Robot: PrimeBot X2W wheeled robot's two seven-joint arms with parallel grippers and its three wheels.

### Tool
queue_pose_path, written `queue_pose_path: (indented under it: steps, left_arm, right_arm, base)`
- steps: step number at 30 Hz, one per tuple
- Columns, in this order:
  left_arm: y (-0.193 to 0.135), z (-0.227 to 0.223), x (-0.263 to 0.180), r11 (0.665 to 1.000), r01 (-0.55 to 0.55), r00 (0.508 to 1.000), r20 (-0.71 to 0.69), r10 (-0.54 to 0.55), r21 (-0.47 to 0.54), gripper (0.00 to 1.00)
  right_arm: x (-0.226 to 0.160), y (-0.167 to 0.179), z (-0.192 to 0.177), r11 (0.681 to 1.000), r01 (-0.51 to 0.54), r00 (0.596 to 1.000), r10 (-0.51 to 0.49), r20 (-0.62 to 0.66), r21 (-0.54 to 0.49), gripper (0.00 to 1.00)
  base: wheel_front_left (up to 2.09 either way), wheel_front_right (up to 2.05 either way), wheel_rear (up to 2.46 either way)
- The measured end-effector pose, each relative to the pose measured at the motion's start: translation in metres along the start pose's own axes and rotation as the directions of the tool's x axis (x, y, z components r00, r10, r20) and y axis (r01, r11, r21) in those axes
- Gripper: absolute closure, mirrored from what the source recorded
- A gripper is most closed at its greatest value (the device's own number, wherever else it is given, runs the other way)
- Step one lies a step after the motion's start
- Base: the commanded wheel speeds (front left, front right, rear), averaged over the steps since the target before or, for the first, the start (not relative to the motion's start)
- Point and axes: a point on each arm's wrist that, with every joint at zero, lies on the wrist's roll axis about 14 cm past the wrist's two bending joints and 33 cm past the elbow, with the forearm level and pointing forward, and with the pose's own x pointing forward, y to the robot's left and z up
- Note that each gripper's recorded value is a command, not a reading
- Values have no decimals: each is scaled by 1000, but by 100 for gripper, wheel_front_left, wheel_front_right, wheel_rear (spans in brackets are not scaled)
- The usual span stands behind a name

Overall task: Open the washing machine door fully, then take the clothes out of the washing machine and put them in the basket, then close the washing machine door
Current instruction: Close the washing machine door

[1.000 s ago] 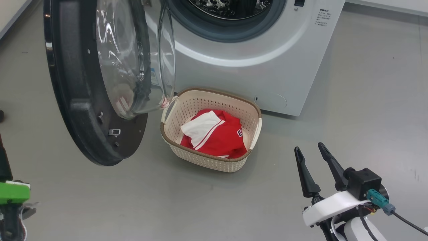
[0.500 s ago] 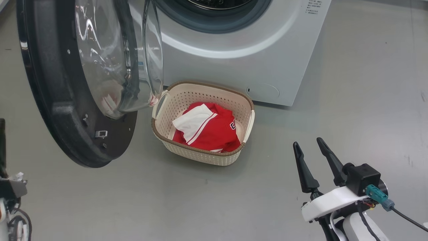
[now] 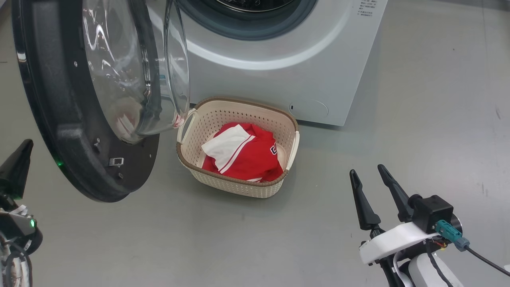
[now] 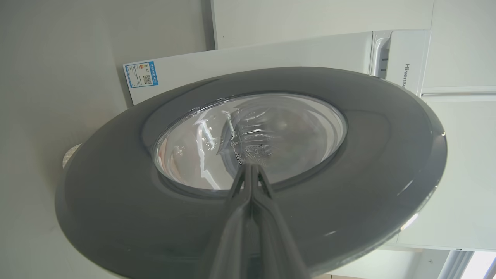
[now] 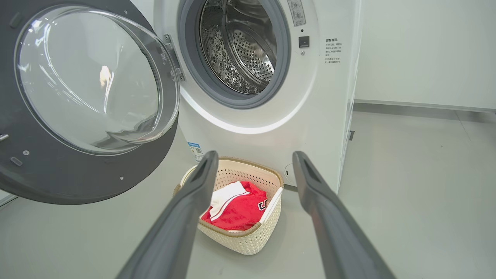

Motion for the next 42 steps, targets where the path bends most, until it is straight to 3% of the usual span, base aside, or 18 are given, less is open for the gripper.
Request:
queue_pose_path:
  steps: [20, 42]
  left_arm:
    - [11, -61, -1, 996, -10, 962, -271, -14, -88, 100]
    - [-4, -114, 14, 979, 36, 916, -385, -113, -201, 100]
  right_arm:
    - [1, -3, 3, 1000, 4, 1000, -4, 6, -8, 0]
    - [-10, -17, 10, 998, 62, 998, -62, 27, -10, 0]
  base:
    - [0, 0, 0]
    - [0, 0, 0]
